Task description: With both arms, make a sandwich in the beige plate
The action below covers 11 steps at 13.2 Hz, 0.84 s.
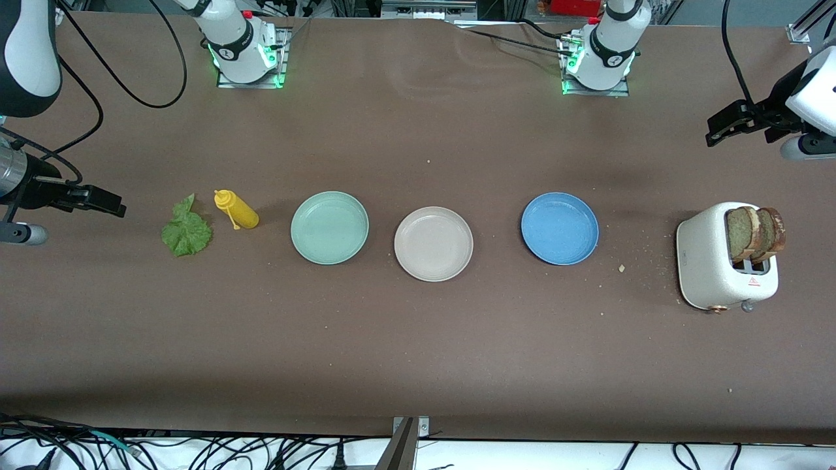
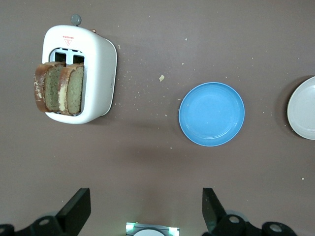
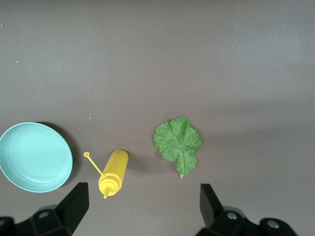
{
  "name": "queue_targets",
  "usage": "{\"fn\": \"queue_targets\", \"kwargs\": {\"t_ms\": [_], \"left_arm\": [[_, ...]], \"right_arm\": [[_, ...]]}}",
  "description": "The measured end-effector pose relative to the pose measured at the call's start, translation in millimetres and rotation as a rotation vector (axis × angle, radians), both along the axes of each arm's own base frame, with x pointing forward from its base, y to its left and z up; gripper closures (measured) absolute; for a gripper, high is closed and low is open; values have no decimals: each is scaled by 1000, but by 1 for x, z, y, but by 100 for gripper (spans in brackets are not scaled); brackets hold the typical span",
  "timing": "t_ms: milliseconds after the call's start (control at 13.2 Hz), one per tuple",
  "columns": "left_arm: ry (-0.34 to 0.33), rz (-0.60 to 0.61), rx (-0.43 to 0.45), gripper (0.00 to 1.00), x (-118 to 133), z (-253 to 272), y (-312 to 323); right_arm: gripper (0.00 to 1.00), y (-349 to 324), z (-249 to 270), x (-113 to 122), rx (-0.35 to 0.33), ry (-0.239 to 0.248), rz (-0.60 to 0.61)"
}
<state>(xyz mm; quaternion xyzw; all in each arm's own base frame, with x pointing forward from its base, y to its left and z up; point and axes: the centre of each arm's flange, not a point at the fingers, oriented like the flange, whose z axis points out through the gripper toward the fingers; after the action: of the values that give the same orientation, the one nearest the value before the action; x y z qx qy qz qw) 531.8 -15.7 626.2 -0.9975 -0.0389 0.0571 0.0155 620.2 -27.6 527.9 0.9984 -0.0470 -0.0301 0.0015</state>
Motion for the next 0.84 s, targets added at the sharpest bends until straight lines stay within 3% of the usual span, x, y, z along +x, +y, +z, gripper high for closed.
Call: {"fn": "queue_targets", "kwargs": {"t_ms": [836], "left_arm": [[15, 20, 7, 0, 4, -10, -8]], "right_arm": [[0, 0, 0, 0, 0, 2, 0]]}}
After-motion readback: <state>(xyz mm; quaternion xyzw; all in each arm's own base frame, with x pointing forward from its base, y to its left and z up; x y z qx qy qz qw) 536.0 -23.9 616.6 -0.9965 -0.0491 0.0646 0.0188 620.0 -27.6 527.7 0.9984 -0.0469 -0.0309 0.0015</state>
